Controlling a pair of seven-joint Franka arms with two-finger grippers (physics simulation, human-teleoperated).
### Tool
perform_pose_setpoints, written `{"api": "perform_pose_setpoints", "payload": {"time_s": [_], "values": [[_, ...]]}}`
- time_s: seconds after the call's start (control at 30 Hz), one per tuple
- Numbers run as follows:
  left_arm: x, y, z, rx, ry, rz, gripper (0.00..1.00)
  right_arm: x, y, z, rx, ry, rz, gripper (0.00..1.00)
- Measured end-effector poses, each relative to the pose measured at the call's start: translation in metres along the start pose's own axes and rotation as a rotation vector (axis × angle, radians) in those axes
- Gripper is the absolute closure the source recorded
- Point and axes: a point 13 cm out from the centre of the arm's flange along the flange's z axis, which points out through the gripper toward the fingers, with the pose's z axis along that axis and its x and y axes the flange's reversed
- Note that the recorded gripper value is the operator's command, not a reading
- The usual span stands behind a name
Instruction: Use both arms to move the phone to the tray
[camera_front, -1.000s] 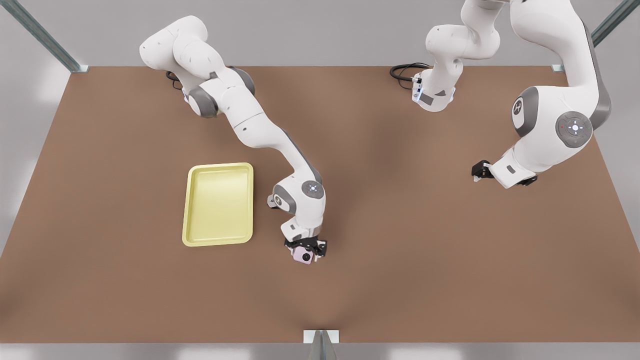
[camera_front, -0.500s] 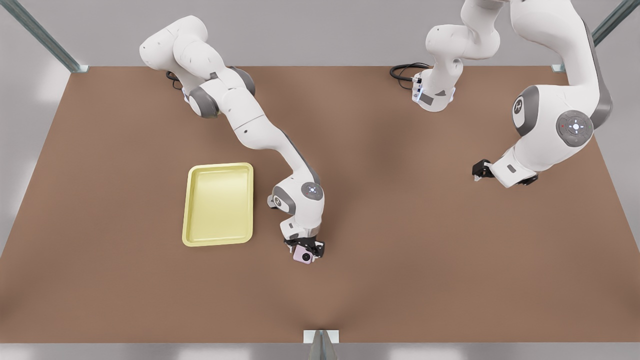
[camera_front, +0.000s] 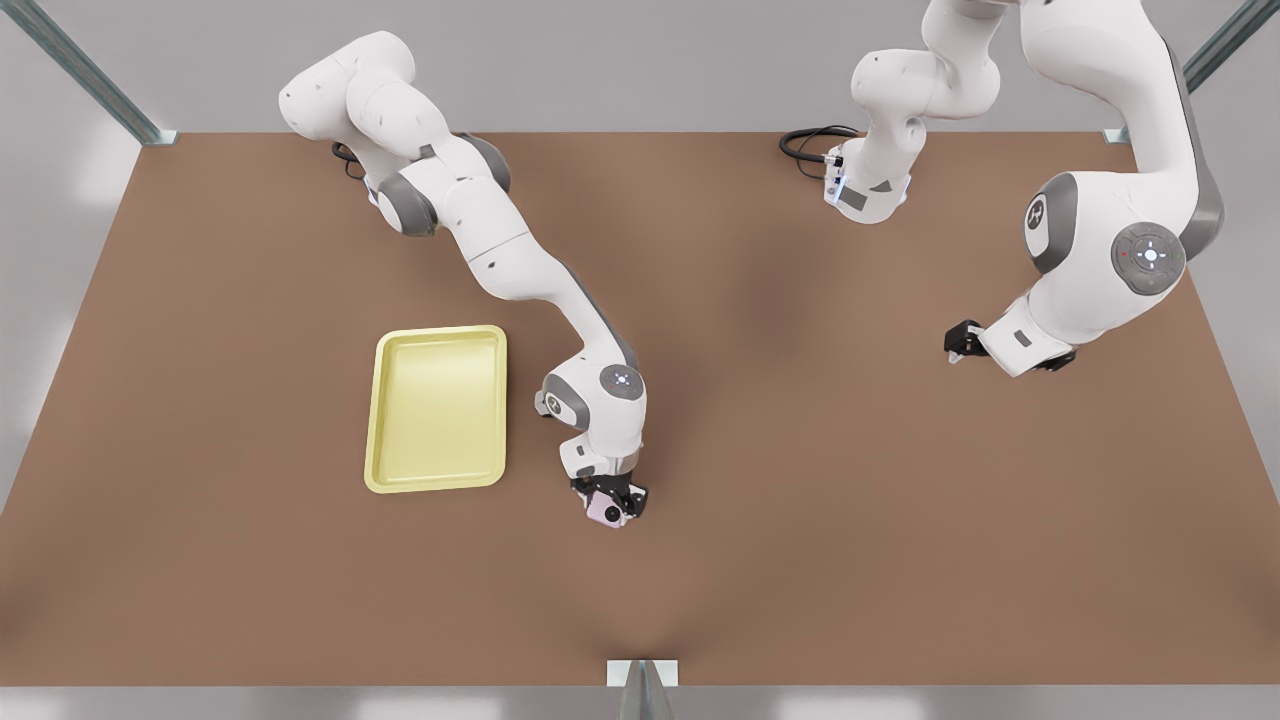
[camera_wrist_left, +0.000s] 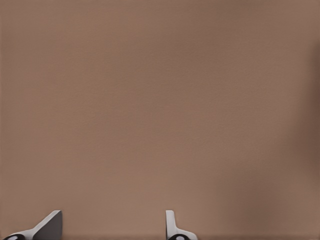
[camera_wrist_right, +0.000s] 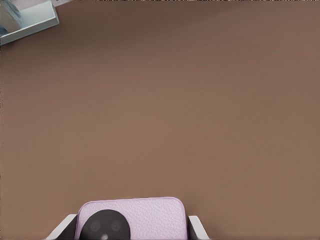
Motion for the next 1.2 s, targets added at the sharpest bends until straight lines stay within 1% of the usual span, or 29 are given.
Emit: {"api": "perform_pose_setpoints", "payload": {"time_s": [0.13,0.23,0.3,0.4,0.5,0.67,0.7,0.73,0.77,0.9,0.93,0.97,1.03,1.07,1.1,1.13,1.17,1.2], "values": [[0.0,0.0,0.0,0.0,-0.001,0.0,0.0,-0.005,0.003,-0.005,-0.008,-0.006,0.008,0.21],[0.0,0.0,-0.001,0.0,0.0,0.0,0.0,-0.024,0.01,-0.026,-0.028,-0.011,0.027,0.21],[0.0,0.0,0.0,0.0,0.001,0.0,0.0,-0.039,-0.003,-0.044,-0.013,0.003,0.04,0.21],[0.0,0.0,0.0,0.0,0.0,0.0,0.0,-0.061,-0.062,-0.066,0.035,0.052,0.063,0.21],[0.001,0.0,-0.001,-0.001,0.0,0.0,0.0,-0.067,-0.133,-0.08,0.06,0.126,0.078,0.19],[0.0,0.0,-0.001,-0.001,0.0,0.001,0.0,-0.037,-0.264,-0.073,0.077,0.207,0.043,0.19],[0.0,0.0,-0.001,-0.001,0.0,0.001,0.0,-0.035,-0.281,-0.077,0.064,0.21,0.034,0.18],[0.0,0.0,-0.001,-0.001,-0.001,0.001,0.0,-0.031,-0.298,-0.076,0.055,0.214,0.022,0.14],[-0.001,0.0,-0.003,-0.001,-0.005,0.0,0.0,-0.026,-0.312,-0.075,0.043,0.216,0.008,0.0],[-0.014,-0.003,-0.02,0.003,-0.04,-0.001,0.0,-0.046,-0.314,-0.086,-0.043,0.163,-0.059,0.0],[-0.017,-0.005,-0.024,0.003,-0.047,0.002,0.0,-0.069,-0.3,-0.102,-0.075,0.128,-0.071,0.0],[-0.019,-0.008,-0.027,0.004,-0.05,0.005,0.0,-0.112,-0.274,-0.136,-0.115,0.071,-0.079,0.0],[-0.022,-0.013,-0.032,0.003,-0.053,0.013,0.0,-0.246,-0.225,-0.244,-0.176,-0.046,-0.014,0.0],[-0.022,-0.016,-0.033,0.004,-0.053,0.015,0.0,-0.309,-0.234,-0.296,-0.174,-0.071,0.042,0.0],[-0.022,-0.018,-0.033,0.005,-0.05,0.018,0.0,-0.364,-0.266,-0.34,-0.156,-0.072,0.104,0.0],[-0.022,-0.02,-0.033,0.005,-0.048,0.02,0.0,-0.404,-0.306,-0.373,-0.125,-0.061,0.152,0.0],[-0.021,-0.021,-0.033,0.006,-0.046,0.021,0.0,-0.421,-0.344,-0.388,-0.084,-0.021,0.175,0.0],[-0.021,-0.022,-0.032,0.007,-0.043,0.022,0.0,-0.416,-0.372,-0.392,-0.044,0.047,0.176,0.0]]}}
